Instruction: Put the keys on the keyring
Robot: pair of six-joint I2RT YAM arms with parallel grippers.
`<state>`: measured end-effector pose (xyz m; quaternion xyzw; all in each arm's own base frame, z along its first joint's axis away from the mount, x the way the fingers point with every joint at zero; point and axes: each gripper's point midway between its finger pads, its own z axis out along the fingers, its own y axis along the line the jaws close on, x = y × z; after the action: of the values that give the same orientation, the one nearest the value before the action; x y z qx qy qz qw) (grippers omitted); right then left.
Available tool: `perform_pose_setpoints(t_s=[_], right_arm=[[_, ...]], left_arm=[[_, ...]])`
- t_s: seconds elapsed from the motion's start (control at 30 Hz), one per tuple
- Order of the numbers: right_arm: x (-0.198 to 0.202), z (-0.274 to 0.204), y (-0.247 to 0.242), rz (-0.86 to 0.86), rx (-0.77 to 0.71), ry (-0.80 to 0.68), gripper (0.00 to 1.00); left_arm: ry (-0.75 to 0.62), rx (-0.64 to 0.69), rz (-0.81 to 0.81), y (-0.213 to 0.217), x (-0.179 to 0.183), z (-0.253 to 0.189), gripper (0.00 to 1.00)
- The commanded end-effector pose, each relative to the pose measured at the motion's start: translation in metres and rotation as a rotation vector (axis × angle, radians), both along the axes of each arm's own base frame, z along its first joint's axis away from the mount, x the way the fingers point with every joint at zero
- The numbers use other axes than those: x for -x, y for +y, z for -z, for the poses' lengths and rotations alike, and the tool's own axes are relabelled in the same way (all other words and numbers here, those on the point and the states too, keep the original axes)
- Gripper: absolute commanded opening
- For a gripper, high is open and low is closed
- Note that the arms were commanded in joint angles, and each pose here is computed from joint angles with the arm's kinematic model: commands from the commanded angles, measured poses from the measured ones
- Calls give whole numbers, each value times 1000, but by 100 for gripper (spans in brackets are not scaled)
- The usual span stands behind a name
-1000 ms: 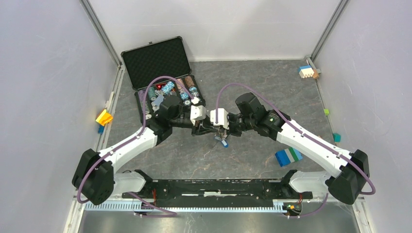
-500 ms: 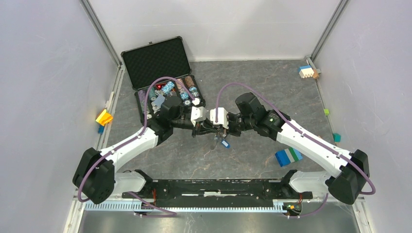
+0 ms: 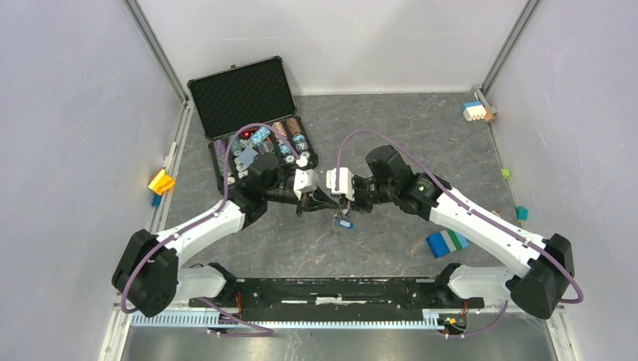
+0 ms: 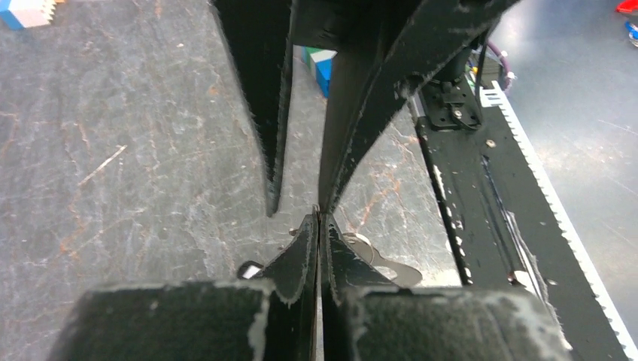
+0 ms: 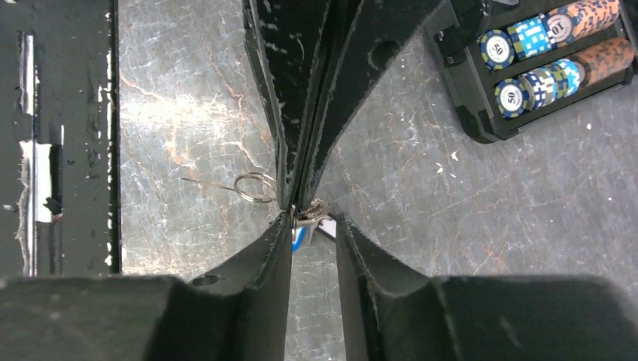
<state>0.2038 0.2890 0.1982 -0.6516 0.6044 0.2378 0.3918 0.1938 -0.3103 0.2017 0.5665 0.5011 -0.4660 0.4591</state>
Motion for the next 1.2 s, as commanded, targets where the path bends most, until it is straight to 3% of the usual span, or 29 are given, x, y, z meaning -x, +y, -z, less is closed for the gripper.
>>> perform_pose_setpoints(t_s=[0.0, 0.1, 0.3, 0.83, 1.17], right_arm=[[4, -15, 1, -11, -96, -62, 38], [11, -14, -3, -27, -134, -71, 45], [21, -13, -4, -72, -192, -31, 46], [42, -10, 3, -201, -214, 61, 38], [31, -2, 3, -157, -190, 61, 15]], left_arm=[[-45, 71, 82, 3, 19, -18, 2], [-45, 86, 100, 5, 25, -23, 2], [-35, 114, 117, 5, 29, -28, 2], [-31, 114, 104, 5, 27, -28, 2], [-27, 116, 116, 6, 30, -28, 2]])
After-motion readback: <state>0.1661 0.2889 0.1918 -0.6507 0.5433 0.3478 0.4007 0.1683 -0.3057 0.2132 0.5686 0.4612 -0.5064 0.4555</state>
